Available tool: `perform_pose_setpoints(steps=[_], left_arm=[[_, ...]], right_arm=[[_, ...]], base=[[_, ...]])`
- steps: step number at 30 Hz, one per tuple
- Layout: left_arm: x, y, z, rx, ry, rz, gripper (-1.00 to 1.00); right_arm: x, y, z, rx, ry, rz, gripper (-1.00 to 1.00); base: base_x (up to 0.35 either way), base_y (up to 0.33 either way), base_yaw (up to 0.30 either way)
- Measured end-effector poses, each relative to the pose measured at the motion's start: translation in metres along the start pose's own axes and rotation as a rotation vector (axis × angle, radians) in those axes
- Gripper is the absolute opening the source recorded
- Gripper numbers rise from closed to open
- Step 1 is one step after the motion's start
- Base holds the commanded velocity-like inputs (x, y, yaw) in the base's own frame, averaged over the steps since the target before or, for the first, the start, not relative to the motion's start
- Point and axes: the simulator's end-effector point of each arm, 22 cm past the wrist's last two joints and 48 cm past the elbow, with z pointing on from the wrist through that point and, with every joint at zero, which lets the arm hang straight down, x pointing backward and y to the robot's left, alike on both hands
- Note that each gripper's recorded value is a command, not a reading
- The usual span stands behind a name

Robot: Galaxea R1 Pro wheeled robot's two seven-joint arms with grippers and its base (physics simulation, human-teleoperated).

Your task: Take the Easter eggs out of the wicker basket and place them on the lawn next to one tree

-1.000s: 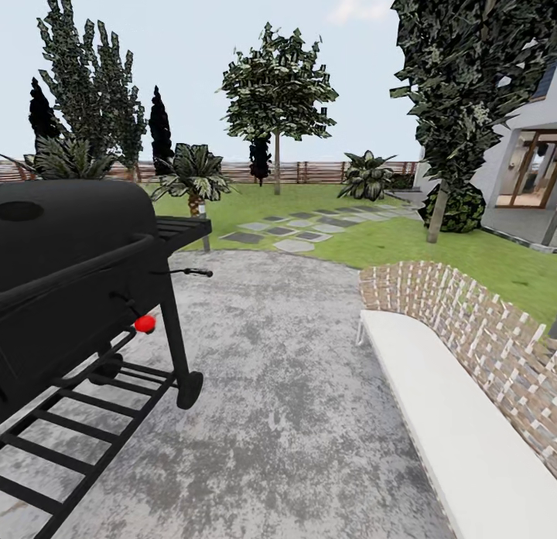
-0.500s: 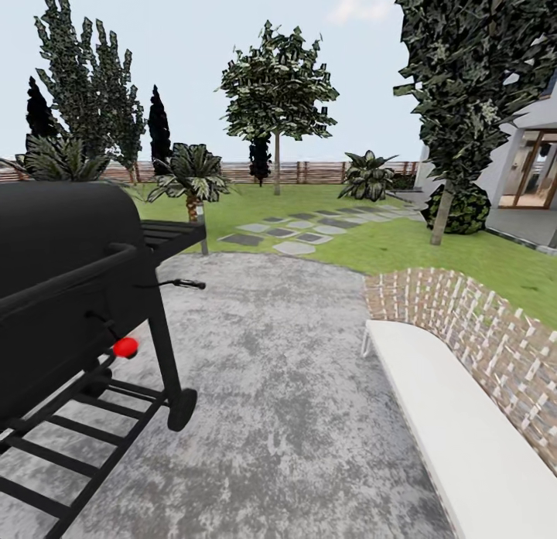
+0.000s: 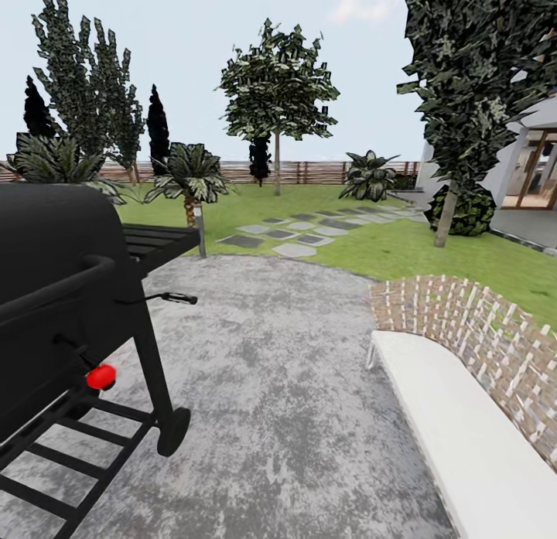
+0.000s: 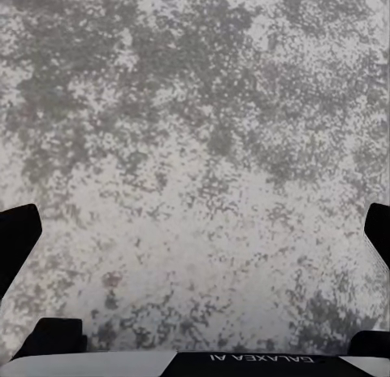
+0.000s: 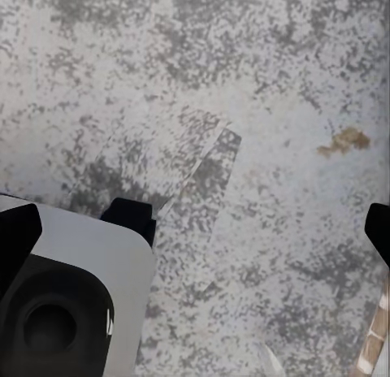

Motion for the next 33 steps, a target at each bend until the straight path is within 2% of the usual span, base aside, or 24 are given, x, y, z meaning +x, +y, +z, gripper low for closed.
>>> perform_pose_setpoints(steps=[33], left_arm=[[0.0, 0.0, 0.0002, 0.0, 0.0, 0.0, 1.0]], right_arm=[[0.0, 0.0, 0.0001, 0.0, 0.0, 0.0, 1.0]], base=[[0.057, -0.01, 0.0]])
